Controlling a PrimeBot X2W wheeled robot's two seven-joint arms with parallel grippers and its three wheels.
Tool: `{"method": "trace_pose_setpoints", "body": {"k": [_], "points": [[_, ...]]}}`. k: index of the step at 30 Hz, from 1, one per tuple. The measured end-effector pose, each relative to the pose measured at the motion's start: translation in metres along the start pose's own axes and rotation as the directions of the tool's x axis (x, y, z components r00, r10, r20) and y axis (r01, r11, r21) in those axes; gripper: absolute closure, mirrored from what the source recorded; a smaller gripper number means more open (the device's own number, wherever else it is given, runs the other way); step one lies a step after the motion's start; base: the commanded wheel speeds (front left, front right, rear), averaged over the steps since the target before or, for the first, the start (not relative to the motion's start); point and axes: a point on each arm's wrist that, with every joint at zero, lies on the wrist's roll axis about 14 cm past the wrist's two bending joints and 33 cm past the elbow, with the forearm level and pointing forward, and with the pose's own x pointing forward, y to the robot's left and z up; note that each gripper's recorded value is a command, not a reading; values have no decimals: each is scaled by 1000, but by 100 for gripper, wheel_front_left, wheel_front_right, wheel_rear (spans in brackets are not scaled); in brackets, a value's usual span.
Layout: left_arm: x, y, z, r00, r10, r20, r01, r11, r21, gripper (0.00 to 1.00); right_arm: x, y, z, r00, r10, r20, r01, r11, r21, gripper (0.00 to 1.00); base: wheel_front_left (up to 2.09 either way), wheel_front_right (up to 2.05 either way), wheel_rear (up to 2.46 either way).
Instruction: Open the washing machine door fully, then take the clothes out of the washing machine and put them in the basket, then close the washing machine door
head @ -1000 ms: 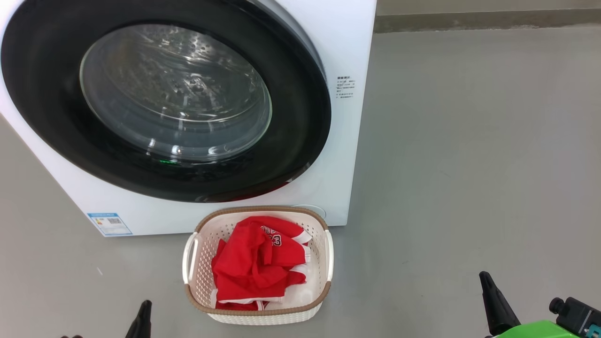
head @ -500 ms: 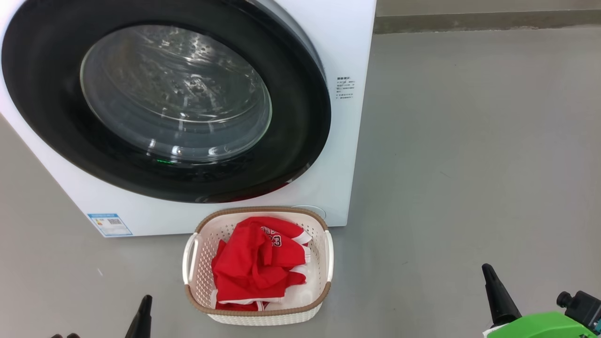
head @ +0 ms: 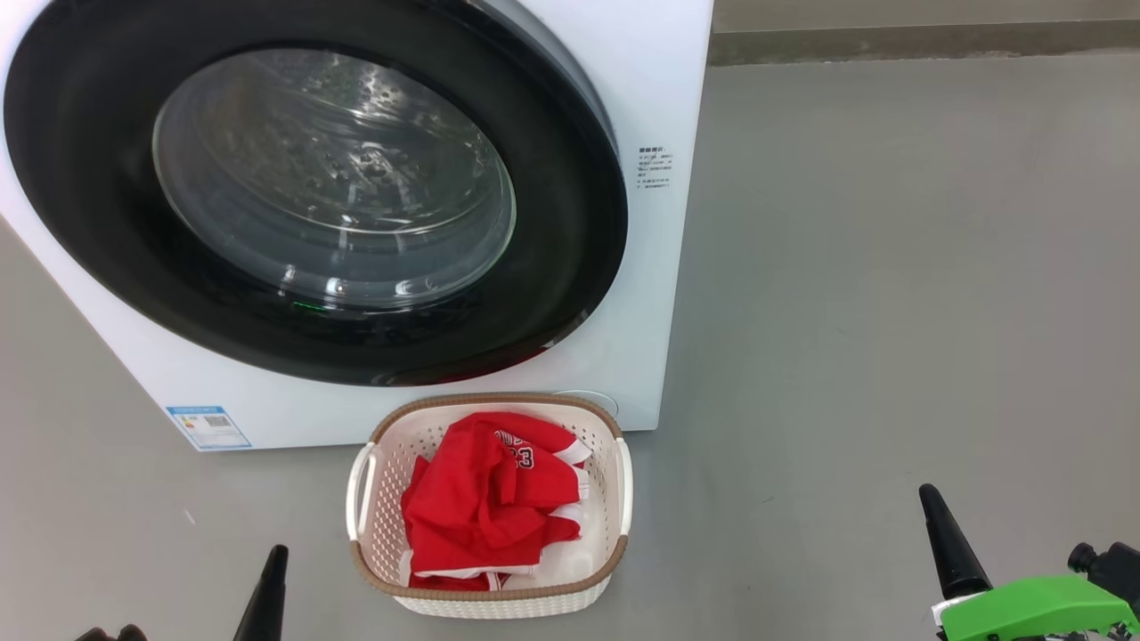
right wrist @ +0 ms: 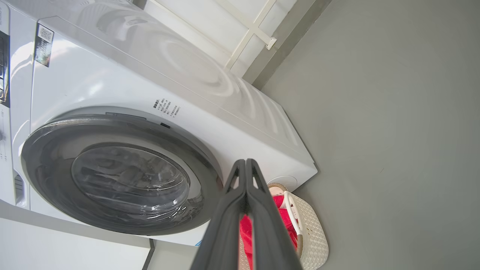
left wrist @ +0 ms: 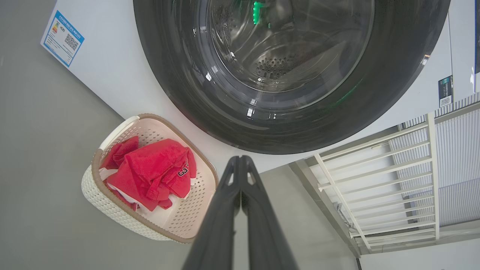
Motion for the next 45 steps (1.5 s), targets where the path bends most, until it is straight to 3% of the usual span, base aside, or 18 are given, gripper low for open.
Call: {"method": "trace_pose_setpoints", "body": {"k": [25, 45], "points": [[6, -15, 2, 999, -39, 3, 39, 965, -259, 100, 10, 16, 12, 999, 45, 8, -46, 967, 249, 100, 0, 0, 0], [12, -36, 8, 994, -103, 17, 100, 886, -453, 100, 17, 33, 23, 994, 106, 22, -105, 896, 432, 100, 0, 0, 0]]}}
